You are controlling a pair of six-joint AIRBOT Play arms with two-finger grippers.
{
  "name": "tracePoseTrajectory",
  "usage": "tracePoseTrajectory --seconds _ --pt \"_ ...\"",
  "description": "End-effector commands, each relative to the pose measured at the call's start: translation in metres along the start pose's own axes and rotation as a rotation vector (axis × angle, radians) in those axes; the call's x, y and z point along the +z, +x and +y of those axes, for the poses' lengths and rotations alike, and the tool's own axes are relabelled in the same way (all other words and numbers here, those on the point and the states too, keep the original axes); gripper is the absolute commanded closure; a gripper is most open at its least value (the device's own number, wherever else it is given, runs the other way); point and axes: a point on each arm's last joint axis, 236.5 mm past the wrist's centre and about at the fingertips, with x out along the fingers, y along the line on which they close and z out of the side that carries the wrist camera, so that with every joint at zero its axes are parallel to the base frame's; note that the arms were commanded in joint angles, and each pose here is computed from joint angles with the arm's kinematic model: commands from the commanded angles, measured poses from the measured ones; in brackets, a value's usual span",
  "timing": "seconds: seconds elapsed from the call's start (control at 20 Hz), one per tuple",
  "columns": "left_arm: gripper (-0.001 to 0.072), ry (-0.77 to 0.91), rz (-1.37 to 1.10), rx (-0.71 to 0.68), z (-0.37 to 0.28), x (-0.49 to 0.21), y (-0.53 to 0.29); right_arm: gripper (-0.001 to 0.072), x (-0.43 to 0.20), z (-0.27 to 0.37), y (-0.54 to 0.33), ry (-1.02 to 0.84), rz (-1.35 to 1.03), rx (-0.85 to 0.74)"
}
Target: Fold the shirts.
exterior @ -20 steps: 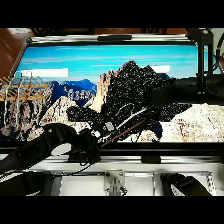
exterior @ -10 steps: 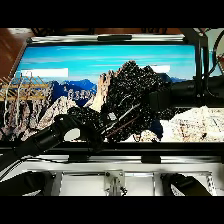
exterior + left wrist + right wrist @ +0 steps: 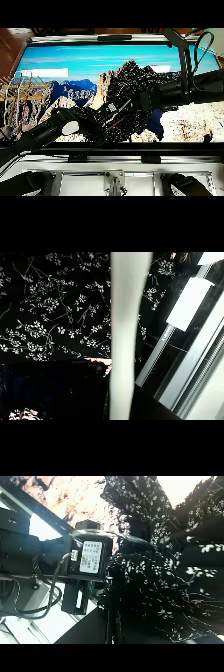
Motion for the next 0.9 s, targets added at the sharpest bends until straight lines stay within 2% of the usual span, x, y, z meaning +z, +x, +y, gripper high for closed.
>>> tracePoseTrajectory --seconds 0.0,0.4,0.45,0.55,0.75,0.85 --pt "0.0660 -0.002 0.038 -0.010 0.000 -0.006 0.007 0.0647 0.002 -0.004 0.004 0.003 0.004 -0.006" --pt "0.0660 -0.008 0.029 -0.008 0.001 -0.001 0.006 0.0646 -0.013 -0.005 0.004 0.033 0.065 -0.009" --pt "0.0660 -0.014 0.031 -0.008 0.001 -0.002 0.006 0.0604 -0.012 -0.006 0.004 0.032 0.065 -0.015" --pt "0.0660 -0.029 0.031 -0.008 0.001 -0.002 0.006 0.0179 -0.014 -0.008 0.004 0.030 0.071 -0.021" --pt "0.0660 -0.030 0.031 -0.008 0.001 -0.002 0.007 0.0168 -0.012 -0.005 -0.006 0.010 0.049 -0.036" --pt "0.0660 -0.029 0.031 -0.008 0.001 -0.002 0.007 0.0168 -0.002 -0.013 -0.030 -0.033 -0.017 -0.135"
